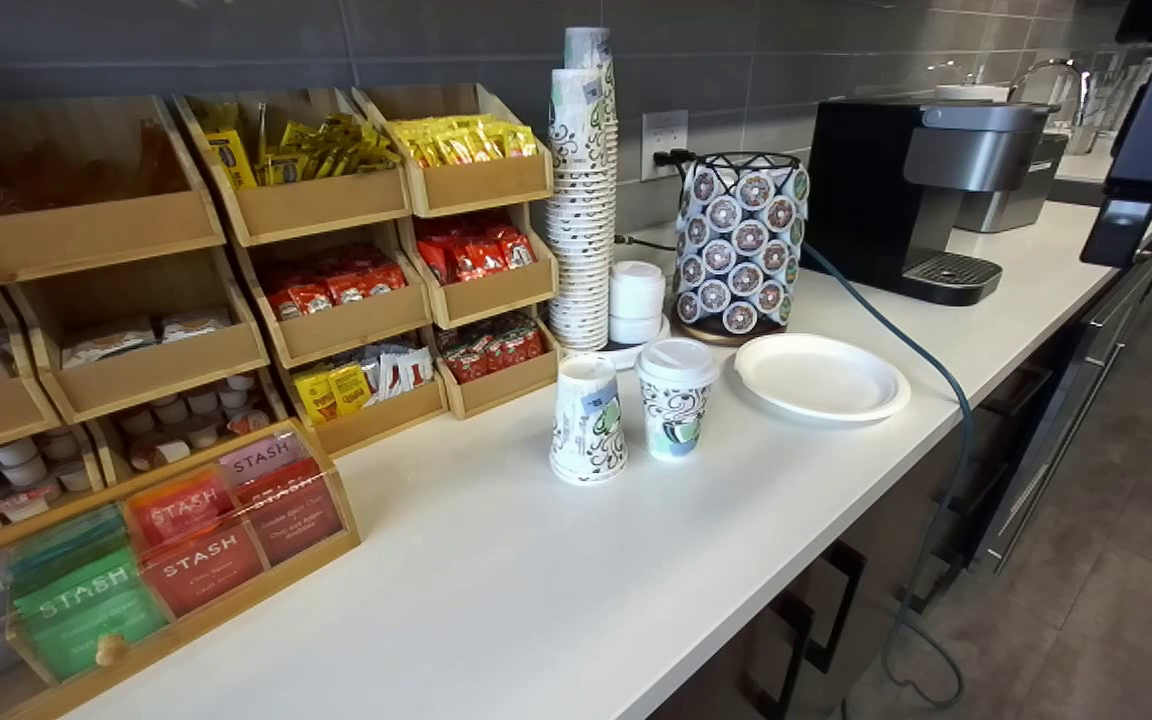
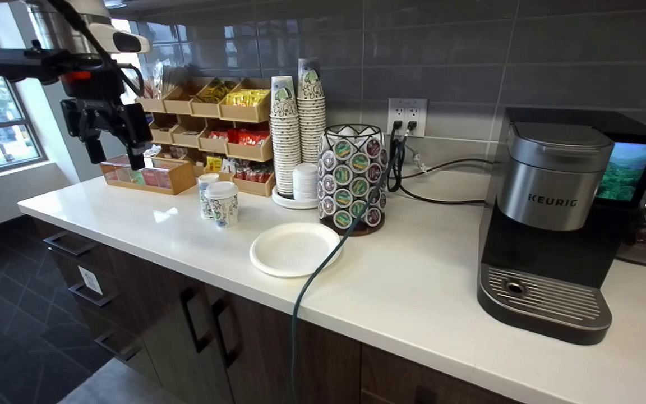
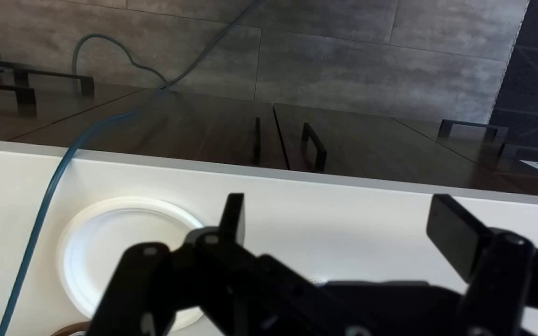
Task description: Put two yellow sachets on the plate
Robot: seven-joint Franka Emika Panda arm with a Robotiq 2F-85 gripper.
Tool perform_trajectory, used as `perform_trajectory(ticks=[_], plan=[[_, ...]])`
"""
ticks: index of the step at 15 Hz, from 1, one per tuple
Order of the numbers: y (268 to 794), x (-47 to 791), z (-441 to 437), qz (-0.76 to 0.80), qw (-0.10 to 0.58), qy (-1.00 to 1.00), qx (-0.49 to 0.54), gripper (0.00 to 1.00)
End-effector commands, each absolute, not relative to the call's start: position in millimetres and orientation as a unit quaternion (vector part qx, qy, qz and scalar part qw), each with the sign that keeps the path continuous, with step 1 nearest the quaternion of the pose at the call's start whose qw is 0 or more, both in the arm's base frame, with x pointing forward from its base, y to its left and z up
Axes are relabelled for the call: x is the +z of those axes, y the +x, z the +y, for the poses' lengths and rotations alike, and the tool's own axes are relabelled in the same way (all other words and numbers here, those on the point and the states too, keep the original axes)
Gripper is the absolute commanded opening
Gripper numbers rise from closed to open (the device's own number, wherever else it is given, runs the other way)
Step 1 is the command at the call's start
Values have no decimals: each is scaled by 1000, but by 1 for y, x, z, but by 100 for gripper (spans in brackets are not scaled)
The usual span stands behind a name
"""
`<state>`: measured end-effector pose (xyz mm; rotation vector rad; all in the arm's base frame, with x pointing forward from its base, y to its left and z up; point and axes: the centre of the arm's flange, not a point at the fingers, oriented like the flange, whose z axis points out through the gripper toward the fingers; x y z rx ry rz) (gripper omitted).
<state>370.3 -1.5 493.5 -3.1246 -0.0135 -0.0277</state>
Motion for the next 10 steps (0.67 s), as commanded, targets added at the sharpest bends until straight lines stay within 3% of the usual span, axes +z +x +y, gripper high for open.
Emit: perform_trajectory(ticks=[1,6,10], plan=[[370,494,-2,-4,8,-1000,-9,100],[389,494,34,-15,19,-999,-29,100],[441,497,108,-39,6,-996,-85,100]])
